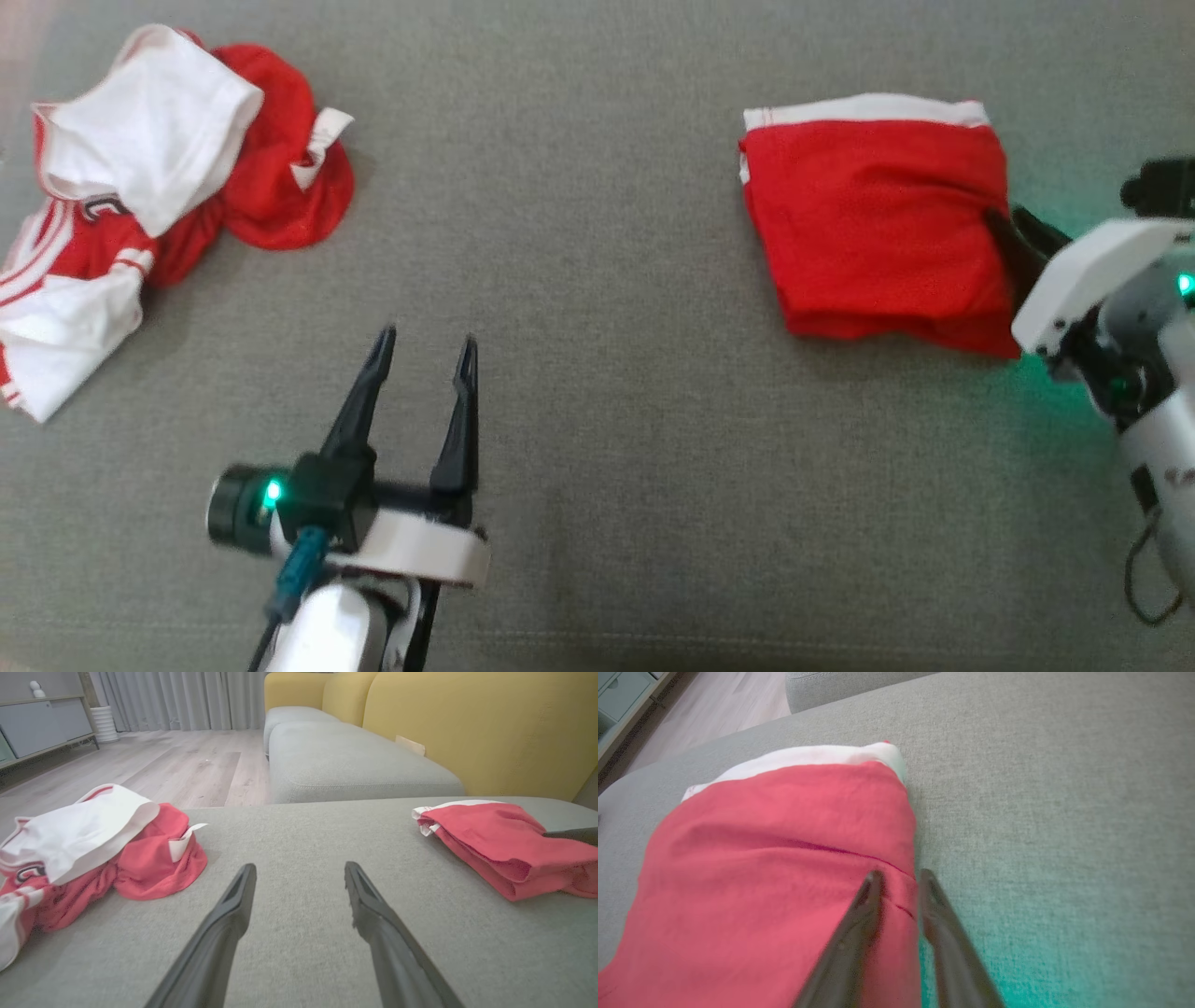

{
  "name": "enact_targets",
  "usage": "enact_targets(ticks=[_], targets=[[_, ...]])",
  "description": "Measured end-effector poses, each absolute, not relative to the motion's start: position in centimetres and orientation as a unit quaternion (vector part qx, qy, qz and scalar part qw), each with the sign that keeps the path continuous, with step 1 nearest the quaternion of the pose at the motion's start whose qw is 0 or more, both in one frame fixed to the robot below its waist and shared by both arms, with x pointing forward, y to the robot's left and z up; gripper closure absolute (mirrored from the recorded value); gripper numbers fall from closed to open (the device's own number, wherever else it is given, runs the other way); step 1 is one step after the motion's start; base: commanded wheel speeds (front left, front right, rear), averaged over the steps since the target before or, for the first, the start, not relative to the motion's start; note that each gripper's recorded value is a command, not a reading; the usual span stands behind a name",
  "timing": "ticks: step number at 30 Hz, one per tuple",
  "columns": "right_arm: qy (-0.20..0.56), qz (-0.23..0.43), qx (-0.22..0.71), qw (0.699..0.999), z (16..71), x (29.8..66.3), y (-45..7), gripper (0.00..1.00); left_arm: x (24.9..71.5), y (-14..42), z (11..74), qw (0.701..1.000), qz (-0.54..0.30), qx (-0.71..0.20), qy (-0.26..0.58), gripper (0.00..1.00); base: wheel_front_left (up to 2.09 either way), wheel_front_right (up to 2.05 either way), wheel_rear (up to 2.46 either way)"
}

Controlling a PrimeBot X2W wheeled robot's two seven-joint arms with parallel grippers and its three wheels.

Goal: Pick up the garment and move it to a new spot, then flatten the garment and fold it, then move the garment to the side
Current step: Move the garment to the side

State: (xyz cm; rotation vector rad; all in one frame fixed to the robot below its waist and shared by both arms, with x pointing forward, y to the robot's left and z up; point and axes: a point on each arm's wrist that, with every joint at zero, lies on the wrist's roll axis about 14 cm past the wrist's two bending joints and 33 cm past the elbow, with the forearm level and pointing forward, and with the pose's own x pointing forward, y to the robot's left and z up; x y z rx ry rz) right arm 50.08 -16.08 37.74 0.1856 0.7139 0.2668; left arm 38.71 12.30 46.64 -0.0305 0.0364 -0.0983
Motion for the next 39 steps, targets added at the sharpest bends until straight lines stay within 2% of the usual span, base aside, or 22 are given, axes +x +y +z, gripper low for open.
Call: enact_targets(ticks=[5, 10, 20, 29, 39], targets=[[0.347, 0.131, 0.056, 0.927, 37.4, 51.7, -17.4, 1.0, 41.0, 10.9, 47.4, 0.997, -0.072, -0.026, -0.002, 0.0, 0.0, 0.0, 0.0], [0.322, 0.113, -0.006, 0.94, 38.5, 53.0, -21.5, 1.0, 43.1, 8.8, 48.1, 0.994, -0.102, -0.039, -0.022, 0.0, 0.0, 0.0, 0.0], [0.306, 0.033, -0.132, 0.942, 41.5, 52.2, -33.2, 1.0, 46.0, 3.9, 49.0, 0.981, -0.171, -0.064, -0.061, 0.0, 0.0, 0.0, 0.0], [0.302, -0.036, -0.211, 0.929, 43.0, 51.2, -40.7, 1.0, 48.5, 0.8, 47.2, 0.971, -0.217, -0.081, -0.066, 0.0, 0.0, 0.0, 0.0], [0.276, -0.037, -0.291, 0.915, 44.3, 53.1, -41.9, 1.0, 49.3, 0.5, 45.7, 0.969, -0.227, -0.079, -0.059, 0.0, 0.0, 0.0, 0.0]])
